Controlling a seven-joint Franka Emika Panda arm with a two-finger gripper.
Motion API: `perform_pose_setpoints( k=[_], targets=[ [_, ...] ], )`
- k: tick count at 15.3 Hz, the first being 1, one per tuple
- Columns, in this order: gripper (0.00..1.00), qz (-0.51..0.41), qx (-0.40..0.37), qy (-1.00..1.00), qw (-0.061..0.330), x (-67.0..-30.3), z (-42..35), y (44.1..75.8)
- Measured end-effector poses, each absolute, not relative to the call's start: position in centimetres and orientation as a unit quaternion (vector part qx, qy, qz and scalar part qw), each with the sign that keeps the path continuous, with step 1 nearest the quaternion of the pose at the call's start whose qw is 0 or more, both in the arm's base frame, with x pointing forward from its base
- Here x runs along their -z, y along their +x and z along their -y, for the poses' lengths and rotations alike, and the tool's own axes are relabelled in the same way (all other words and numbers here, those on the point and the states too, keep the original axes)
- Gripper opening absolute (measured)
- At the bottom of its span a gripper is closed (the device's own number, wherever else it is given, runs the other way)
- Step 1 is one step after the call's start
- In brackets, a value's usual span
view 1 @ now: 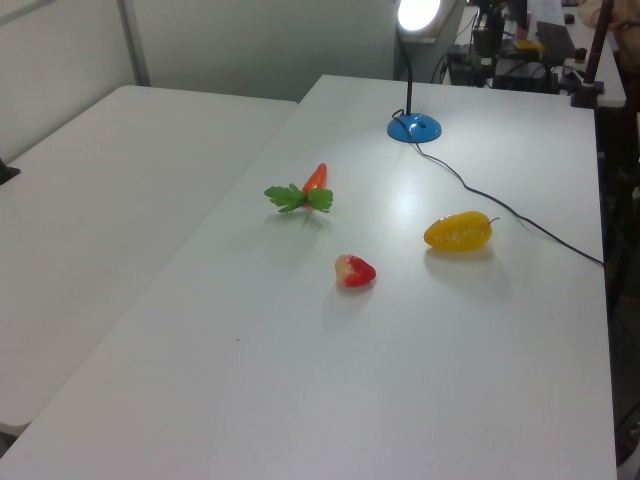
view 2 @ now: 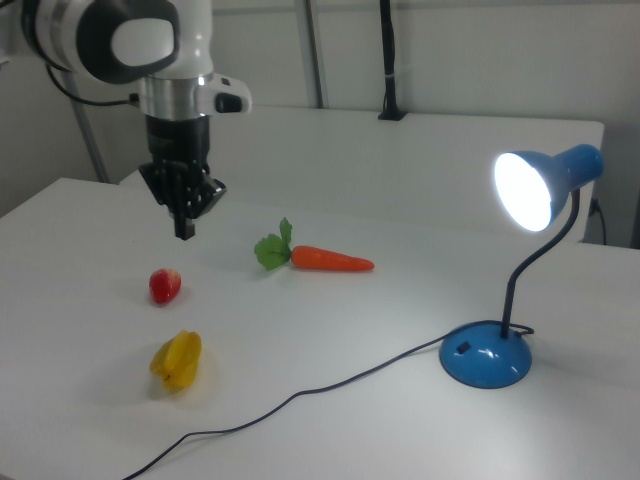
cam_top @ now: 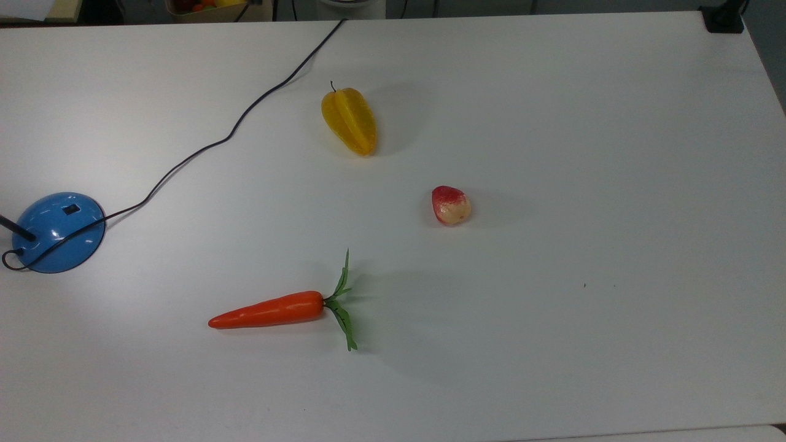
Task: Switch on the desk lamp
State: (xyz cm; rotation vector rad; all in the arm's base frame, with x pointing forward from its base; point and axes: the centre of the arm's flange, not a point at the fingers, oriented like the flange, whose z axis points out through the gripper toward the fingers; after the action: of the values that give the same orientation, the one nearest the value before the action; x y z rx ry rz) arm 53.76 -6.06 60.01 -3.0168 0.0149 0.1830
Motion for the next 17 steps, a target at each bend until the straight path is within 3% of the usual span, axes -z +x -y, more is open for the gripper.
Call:
perform_pose_setpoints(
  k=[2,9,10,17],
  targets=[
    [0.23,0.009,-0.058,-0.997,0.059,-60.8,4.8,53.2],
    [0.96,0.028,-0.051,-0.997,0.060,-61.4,5.2,52.9],
    [1.00,0.027,-0.051,-0.997,0.059,-61.4,5.3,52.8],
    [1.00,0.022,-0.051,-0.997,0.056,-61.5,6.0,52.8]
  ],
)
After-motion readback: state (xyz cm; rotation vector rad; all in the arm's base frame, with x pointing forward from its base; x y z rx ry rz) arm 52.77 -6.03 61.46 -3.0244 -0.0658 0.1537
